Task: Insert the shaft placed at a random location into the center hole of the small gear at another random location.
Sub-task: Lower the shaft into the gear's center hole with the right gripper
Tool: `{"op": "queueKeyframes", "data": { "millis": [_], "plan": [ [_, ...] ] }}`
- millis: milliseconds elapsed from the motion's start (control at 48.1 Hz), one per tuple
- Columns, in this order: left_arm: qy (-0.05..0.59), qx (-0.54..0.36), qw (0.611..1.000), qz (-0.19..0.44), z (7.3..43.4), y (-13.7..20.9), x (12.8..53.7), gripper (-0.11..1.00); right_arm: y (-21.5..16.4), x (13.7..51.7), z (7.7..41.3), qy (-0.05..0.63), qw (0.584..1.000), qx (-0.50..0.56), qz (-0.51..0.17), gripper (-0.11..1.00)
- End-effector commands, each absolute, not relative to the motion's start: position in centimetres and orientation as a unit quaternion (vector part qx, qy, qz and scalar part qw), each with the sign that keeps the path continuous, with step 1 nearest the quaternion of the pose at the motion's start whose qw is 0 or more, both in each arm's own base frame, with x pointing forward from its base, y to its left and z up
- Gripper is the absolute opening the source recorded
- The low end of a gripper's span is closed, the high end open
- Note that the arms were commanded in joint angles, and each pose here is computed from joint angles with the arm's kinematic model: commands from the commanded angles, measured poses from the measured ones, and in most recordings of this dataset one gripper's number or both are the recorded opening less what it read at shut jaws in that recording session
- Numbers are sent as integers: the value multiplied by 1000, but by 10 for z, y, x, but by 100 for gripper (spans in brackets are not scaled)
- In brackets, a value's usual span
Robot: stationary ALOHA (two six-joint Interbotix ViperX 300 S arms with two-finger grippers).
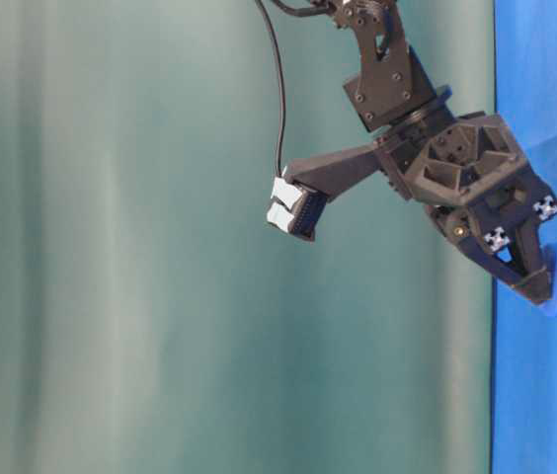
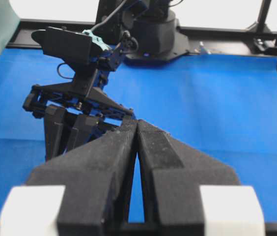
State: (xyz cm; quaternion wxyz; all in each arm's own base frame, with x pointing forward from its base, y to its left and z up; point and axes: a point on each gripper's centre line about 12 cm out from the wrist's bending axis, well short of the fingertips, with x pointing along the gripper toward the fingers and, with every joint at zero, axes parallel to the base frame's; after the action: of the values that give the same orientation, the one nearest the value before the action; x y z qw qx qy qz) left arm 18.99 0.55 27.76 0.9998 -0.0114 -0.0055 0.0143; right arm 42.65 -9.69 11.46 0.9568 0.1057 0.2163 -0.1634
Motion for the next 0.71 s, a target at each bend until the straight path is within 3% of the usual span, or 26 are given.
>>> {"op": "queueKeyframes", "data": {
  "millis": [0,229,312,540,686],
  "plan": [
    [-11,-11,1000,15,281,6,191,0,-96,432,127,196,961,104,-161,3],
    [-11,-11,1000,15,281,6,191,0,-96,432,127,198,961,104,-161,8],
    [-12,-11,1000,16,281,6,191,0,-95,432,126,200,961,104,-160,23],
    [-11,-11,1000,16,281,6,191,0,-96,433,128,196,962,105,-160,86],
    [-12,-11,1000,16,281,6,191,0,-96,434,134,190,963,103,-159,84]
  ]
}}
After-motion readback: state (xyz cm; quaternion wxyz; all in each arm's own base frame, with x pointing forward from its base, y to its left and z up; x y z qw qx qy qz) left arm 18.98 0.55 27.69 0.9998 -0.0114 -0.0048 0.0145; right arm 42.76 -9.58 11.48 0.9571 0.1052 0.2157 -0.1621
